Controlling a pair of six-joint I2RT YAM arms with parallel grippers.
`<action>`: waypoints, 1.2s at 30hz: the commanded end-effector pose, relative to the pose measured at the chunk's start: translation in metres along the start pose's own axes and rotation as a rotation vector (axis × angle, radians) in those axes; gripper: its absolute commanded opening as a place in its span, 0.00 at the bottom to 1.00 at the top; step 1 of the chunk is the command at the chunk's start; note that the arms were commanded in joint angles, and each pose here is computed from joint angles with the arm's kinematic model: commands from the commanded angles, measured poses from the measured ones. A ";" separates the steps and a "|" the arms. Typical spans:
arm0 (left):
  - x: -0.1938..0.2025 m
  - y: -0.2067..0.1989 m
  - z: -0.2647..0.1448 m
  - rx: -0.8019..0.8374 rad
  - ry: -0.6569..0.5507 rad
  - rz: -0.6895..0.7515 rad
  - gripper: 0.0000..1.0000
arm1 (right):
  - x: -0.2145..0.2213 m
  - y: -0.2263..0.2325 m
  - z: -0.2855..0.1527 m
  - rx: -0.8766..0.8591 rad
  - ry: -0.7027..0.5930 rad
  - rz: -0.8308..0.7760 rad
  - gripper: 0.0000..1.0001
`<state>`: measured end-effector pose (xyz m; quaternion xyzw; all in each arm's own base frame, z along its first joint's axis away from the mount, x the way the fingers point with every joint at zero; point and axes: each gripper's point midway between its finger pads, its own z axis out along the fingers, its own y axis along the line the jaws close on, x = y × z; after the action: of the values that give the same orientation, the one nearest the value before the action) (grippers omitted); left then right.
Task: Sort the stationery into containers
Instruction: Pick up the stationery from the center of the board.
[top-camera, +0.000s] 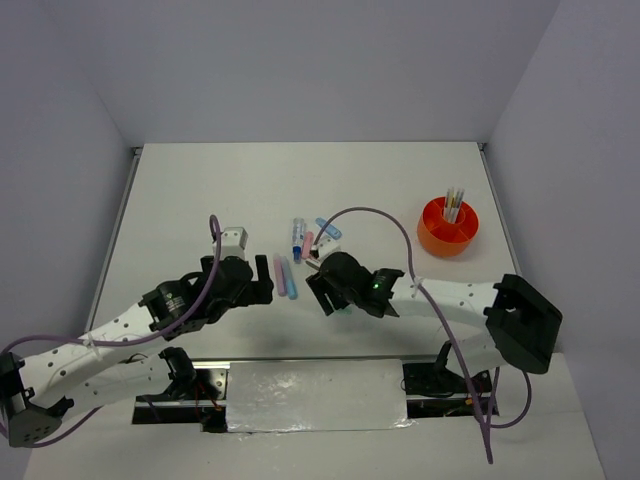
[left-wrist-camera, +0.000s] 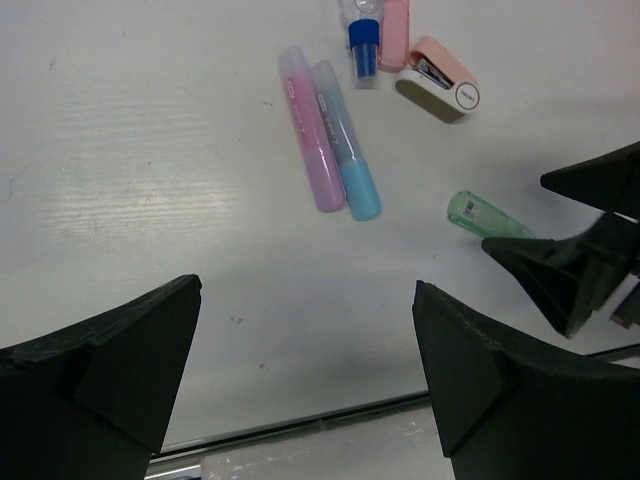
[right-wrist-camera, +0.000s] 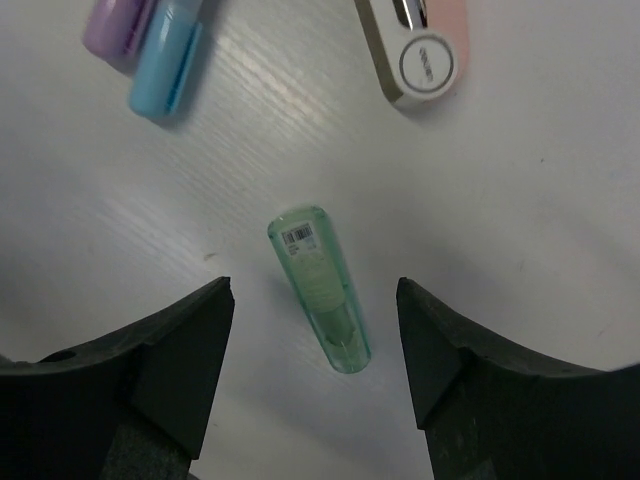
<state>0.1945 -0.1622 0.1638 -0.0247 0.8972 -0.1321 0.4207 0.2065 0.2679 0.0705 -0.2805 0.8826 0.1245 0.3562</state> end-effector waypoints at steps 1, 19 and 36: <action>0.002 -0.008 -0.001 0.056 0.012 0.021 0.99 | 0.009 -0.002 0.008 0.028 0.062 -0.059 0.73; -0.030 0.001 -0.052 0.114 -0.052 0.021 0.99 | 0.059 0.028 0.044 -0.067 0.303 -0.150 0.06; -0.053 0.004 -0.075 0.194 -0.175 0.079 0.99 | -0.094 -0.203 -0.084 0.602 -0.133 0.358 0.07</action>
<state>0.1684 -0.1292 0.2440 0.0308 0.8492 -0.1916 0.4912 0.3184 0.1662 0.1907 -0.0755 0.8809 0.0550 0.4640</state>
